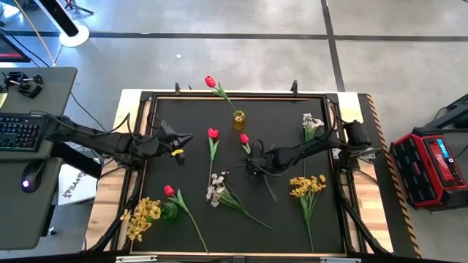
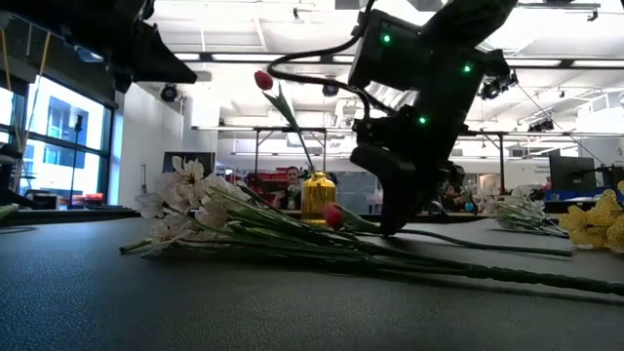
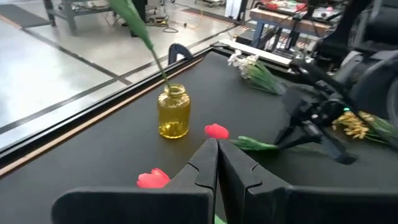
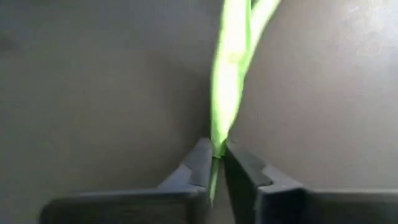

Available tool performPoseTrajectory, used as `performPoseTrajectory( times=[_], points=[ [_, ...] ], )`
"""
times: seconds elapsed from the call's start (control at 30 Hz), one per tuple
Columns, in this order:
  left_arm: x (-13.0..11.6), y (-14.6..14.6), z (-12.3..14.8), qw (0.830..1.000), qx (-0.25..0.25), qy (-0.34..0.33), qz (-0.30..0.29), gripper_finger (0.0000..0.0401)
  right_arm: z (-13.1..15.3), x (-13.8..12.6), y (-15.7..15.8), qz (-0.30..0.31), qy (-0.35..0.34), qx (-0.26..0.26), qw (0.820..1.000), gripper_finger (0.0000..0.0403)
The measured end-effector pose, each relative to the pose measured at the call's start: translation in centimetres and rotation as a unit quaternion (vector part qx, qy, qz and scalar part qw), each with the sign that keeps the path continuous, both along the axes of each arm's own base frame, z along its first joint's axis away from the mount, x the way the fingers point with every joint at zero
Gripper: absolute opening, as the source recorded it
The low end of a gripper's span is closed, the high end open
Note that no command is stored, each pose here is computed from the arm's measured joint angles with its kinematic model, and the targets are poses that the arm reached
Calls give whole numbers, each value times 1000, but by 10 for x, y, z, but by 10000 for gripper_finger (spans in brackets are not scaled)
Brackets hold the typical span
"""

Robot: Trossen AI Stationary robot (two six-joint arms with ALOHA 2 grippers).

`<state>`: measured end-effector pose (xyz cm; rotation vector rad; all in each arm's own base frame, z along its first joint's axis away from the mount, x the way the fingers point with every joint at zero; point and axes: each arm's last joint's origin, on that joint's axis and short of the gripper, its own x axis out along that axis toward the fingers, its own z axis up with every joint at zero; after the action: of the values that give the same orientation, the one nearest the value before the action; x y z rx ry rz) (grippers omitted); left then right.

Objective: Sort flowers into vase by color
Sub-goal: Put the red flower into the yellow vase

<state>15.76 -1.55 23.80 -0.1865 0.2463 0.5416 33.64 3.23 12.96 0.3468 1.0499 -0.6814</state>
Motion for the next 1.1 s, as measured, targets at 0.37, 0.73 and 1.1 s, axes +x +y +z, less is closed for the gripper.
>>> performPoseTrajectory(
  times=[0.37,0.73,1.1],
  points=[
    [0,-12,-1,999,-9,-2,-33,0,31,-1,-21,74,-75,-131,986,2],
    [4,-24,-9,1000,9,17,-25,0,72,-48,-51,140,-492,-225,829,1],
    [8,-25,-13,999,9,26,-22,0,94,-43,-107,117,-570,-339,740,0]
  ],
)
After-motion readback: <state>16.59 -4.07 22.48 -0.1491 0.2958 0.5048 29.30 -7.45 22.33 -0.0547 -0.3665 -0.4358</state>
